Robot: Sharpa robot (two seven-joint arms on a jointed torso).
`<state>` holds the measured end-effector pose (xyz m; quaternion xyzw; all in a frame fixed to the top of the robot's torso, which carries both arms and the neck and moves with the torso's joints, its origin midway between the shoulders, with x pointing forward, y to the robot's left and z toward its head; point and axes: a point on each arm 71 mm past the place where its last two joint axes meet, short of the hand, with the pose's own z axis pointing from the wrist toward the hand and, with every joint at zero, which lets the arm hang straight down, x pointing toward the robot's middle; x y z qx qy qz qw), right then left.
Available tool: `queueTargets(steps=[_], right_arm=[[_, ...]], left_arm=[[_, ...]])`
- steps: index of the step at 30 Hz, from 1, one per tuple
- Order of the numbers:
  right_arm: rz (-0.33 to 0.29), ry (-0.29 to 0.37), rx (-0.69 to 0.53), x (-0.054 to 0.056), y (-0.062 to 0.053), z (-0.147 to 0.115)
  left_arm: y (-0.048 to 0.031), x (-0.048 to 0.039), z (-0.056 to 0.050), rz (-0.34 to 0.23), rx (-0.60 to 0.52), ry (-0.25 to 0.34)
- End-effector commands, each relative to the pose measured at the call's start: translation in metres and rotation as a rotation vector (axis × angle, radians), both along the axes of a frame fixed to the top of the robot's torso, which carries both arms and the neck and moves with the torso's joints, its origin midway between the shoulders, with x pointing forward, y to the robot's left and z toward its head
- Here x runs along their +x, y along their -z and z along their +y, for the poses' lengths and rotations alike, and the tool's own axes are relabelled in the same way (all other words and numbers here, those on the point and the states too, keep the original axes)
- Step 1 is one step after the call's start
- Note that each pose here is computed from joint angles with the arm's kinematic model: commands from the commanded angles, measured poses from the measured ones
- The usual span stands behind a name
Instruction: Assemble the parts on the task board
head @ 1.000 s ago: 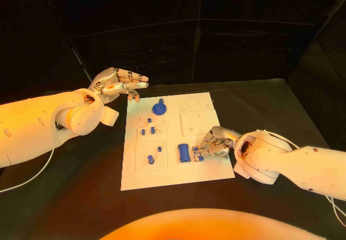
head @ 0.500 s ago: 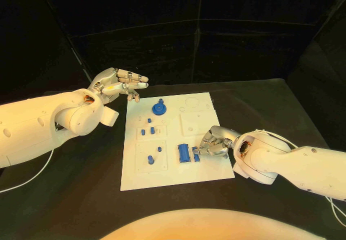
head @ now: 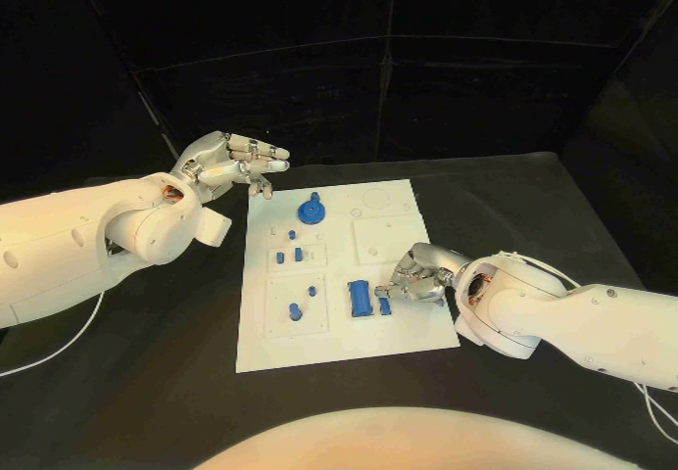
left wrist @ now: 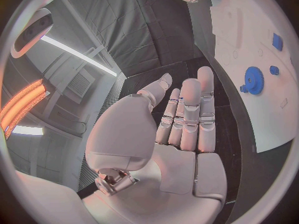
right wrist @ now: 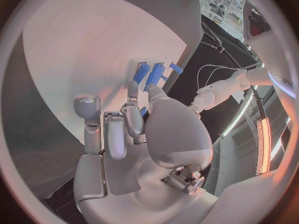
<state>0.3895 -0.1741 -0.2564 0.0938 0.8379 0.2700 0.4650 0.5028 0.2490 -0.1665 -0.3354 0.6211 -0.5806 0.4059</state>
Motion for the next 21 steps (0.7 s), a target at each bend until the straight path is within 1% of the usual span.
queueTargets(steps=[1, 3, 8, 11, 14, 17, 21], right_arm=[[-0.017, 0.003, 0.002, 0.000, -0.002, -0.001], [-0.017, -0.001, 0.002, 0.000, -0.002, -0.002], [-0.013, -0.034, 0.003, -0.003, -0.003, -0.006], [0.003, -0.064, 0.001, -0.008, -0.004, -0.008], [0.020, -0.080, -0.002, -0.011, -0.005, -0.009], [0.035, -0.091, -0.007, -0.013, -0.004, -0.011], [0.044, -0.091, -0.013, -0.013, -0.003, -0.013]], left_arm=[[-0.0012, -0.0005, -0.001, -0.001, -0.007, 0.009], [-0.0012, -0.0005, 0.000, -0.002, -0.007, 0.008], [-0.0013, -0.0006, 0.001, -0.002, -0.006, 0.006], [-0.0013, -0.0006, 0.001, -0.002, -0.006, 0.005], [-0.0013, -0.0005, 0.001, -0.002, -0.006, 0.004], [-0.0012, -0.0004, 0.001, -0.002, -0.006, 0.004], [-0.0012, -0.0002, 0.001, -0.002, -0.006, 0.005]])
